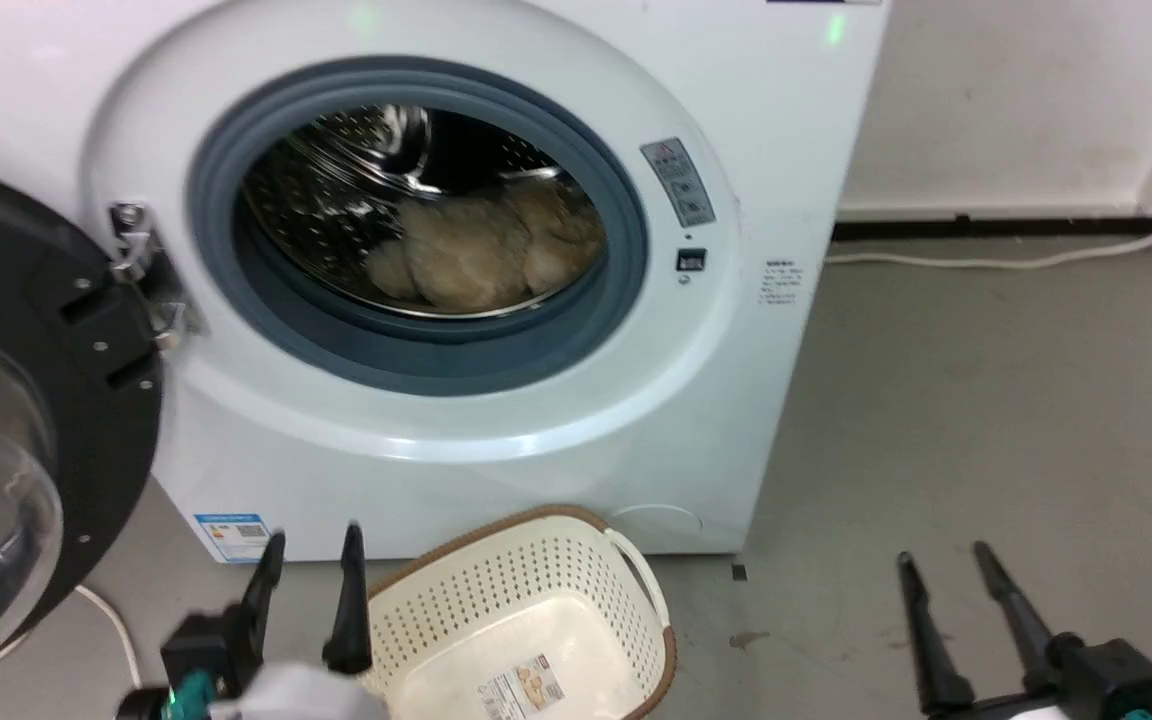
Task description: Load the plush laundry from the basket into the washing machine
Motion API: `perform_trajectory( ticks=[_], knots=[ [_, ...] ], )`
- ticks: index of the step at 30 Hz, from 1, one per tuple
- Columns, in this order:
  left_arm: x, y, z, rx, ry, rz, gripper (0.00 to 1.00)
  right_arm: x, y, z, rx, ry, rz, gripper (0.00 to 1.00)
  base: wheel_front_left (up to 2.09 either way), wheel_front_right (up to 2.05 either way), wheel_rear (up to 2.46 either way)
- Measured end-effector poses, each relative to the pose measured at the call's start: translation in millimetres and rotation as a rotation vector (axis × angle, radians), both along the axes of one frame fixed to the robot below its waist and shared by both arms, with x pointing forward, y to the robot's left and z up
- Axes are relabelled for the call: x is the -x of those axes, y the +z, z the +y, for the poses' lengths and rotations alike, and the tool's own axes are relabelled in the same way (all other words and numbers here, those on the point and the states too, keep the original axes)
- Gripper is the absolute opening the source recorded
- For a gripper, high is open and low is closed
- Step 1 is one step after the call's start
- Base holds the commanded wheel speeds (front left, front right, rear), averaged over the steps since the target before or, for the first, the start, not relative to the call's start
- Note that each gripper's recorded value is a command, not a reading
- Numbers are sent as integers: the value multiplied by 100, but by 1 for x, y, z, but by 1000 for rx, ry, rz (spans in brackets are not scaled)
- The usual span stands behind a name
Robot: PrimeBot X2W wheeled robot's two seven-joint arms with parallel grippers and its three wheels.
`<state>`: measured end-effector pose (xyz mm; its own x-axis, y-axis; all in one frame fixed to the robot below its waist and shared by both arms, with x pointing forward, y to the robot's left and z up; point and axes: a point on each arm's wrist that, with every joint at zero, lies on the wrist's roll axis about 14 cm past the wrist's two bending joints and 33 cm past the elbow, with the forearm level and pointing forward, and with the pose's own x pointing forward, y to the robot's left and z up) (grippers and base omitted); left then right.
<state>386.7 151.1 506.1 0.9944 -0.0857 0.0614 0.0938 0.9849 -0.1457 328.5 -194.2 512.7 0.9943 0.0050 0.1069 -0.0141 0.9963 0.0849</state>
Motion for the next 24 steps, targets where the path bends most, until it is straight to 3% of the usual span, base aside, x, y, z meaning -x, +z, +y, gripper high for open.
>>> perform_trajectory(
  ticks=[9, 10, 24],
  knots=[
    [37, -6, 9, -32, 50, 6, 100, 3, 0, 17, -2, 53, -4, 100, 0, 0, 0],
    [38, -7, 10, -32, 52, 9, 0, 3, 0, 18, -3, 54, -2, 0, 0, 0, 0],
    [38, -9, 12, -42, 56, 26, 0, 2, -3, 19, 0, 60, 19, 0, 0, 0, 0]
  ],
)
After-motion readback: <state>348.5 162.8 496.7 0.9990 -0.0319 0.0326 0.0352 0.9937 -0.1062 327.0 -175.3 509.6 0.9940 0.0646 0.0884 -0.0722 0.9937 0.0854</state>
